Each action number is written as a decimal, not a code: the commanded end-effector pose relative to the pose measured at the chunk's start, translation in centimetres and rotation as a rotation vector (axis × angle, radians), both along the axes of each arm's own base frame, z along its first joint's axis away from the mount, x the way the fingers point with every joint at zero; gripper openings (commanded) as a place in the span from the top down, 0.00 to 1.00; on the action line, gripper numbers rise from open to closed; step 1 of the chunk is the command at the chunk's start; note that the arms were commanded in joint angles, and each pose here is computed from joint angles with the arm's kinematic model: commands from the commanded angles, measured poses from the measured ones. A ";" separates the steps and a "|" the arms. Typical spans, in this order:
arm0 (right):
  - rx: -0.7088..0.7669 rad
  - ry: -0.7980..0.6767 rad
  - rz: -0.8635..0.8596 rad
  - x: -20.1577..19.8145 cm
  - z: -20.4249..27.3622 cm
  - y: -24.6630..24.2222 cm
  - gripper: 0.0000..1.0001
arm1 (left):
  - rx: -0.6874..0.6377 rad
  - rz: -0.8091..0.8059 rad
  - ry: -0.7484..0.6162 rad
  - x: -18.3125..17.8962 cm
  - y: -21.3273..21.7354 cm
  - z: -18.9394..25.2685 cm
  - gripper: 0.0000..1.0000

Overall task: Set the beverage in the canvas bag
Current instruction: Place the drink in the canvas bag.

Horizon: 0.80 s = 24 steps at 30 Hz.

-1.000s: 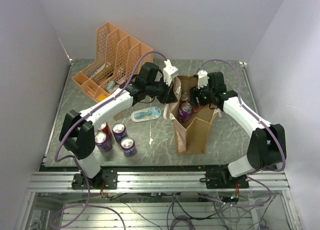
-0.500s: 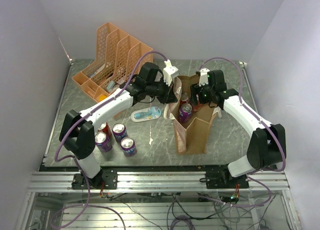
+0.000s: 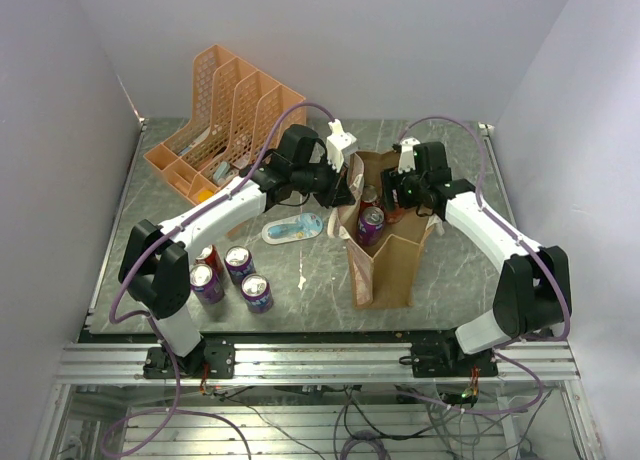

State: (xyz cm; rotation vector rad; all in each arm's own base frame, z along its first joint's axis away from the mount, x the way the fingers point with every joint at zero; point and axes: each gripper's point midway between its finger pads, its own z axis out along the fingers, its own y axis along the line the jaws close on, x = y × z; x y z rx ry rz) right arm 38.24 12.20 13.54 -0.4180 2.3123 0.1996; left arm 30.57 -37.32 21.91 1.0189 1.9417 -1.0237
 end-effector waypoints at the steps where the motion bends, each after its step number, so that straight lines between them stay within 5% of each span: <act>1: 0.024 -0.032 -0.032 0.6 -0.2 -0.1 0.84 | 0.039 -0.006 0.011 0.1 0.0 -1.4 0.93; 24: -0.042 0.003 -0.048 0.6 -4.2 -0.7 0.75 | 0.044 -0.014 -0.001 0.3 0.0 -1.4 0.93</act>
